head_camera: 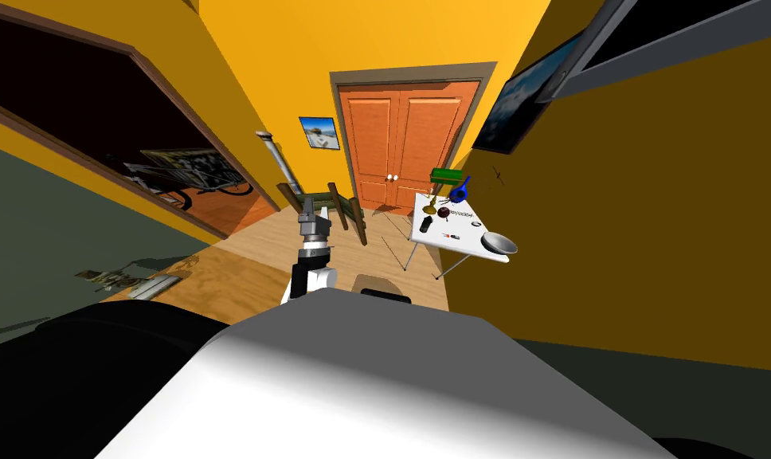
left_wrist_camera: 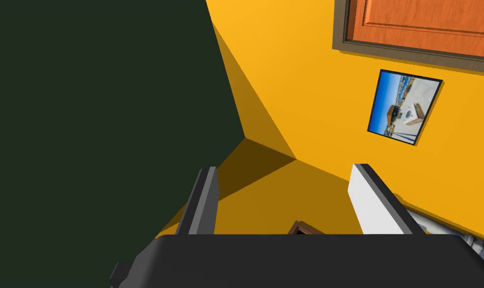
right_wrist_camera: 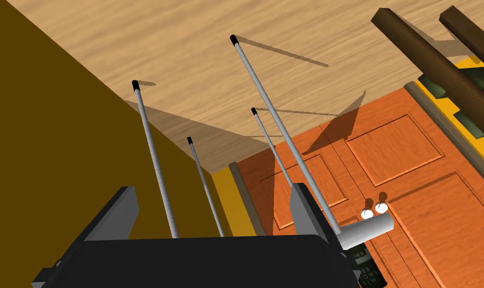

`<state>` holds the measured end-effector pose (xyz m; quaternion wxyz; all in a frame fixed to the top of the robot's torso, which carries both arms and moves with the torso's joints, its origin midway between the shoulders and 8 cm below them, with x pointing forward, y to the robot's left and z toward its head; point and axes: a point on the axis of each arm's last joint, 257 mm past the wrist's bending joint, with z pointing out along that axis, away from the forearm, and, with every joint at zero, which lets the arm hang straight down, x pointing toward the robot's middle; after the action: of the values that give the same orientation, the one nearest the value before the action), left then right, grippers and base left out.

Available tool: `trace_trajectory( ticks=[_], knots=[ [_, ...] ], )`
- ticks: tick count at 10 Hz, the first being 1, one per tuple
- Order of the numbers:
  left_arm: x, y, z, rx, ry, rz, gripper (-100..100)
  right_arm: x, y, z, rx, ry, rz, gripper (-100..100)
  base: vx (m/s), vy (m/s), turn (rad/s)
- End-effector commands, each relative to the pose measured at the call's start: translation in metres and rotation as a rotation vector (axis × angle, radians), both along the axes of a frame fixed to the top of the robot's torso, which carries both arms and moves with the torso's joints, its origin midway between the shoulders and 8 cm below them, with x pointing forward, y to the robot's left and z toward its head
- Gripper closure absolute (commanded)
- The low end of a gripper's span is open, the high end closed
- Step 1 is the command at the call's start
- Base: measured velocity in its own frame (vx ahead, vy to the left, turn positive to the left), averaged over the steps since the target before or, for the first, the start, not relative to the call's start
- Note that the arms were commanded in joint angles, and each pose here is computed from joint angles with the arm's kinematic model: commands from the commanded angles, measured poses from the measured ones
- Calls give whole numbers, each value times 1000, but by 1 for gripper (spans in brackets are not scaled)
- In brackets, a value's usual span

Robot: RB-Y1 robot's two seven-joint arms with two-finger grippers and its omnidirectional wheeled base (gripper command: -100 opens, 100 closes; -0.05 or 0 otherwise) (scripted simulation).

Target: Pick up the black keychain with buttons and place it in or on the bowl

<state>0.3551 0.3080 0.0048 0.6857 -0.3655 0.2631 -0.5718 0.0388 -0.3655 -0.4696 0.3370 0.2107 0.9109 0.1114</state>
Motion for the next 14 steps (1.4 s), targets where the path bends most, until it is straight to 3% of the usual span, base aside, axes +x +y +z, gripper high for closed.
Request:
trace_trajectory(
  ticks=[1, 3, 4, 5, 6, 7, 8, 9, 10, 11, 12, 13, 14],
  knots=[
    [0, 0, 0, 0, 0, 0, 0, -33, -16, -9, -65, 74, 78, -100, 31, 52, 224],
    [0, 0, 0, 0, 0, 0, 0, -39, -20, -12, -71, 87, 75, -100, 27, 35, 117],
    [0, 0, 0, 0, 0, 0, 0, -67, -34, -16, -129, 153, 153, -100, 30, 54, 267],
    [0, 0, 0, 0, 0, 0, 0, -75, -39, -18, -137, 170, 150, -100, 43, 50, 168],
    [0, 0, 0, 0, 0, 0, 0, -105, -57, -20, -190, 240, 224, -100, 78, 69, 266],
    [0, 0, 0, 0, 0, 0, 0, -110, -61, -21, -200, 251, 229, -100, 79, 64, 184],
    [0, 0, 0, 0, 0, 0, 0, -135, -78, -19, -248, 308, 307, -100, 92, 96, 275],
    [0, 0, 0, 0, 0, 0, 0, -143, -85, -20, -260, 329, 310, -100, 94, 64, 153],
    [0, 0, 0, 0, 0, 0, 0, -165, -101, -16, -304, 381, 388, -100, 115, 86, 302],
    [0, 0, 0, 0, 0, 0, 0, -174, -111, -15, -319, 404, 393, -100, 100, 61, 135],
    [0, 0, 0, 0, 0, 0, 0, -200, -134, -9, -366, 470, 466, -100, 130, 60, 225],
    [0, 0, 0, 0, 0, 0, 0, -202, -138, -8, -375, 476, 476, -100, 116, 39, 149],
    [0, 0, 0, 0, 0, 0, 0, -218, -158, 1, -416, 526, 556, -100, 146, 56, 278]
  ],
)
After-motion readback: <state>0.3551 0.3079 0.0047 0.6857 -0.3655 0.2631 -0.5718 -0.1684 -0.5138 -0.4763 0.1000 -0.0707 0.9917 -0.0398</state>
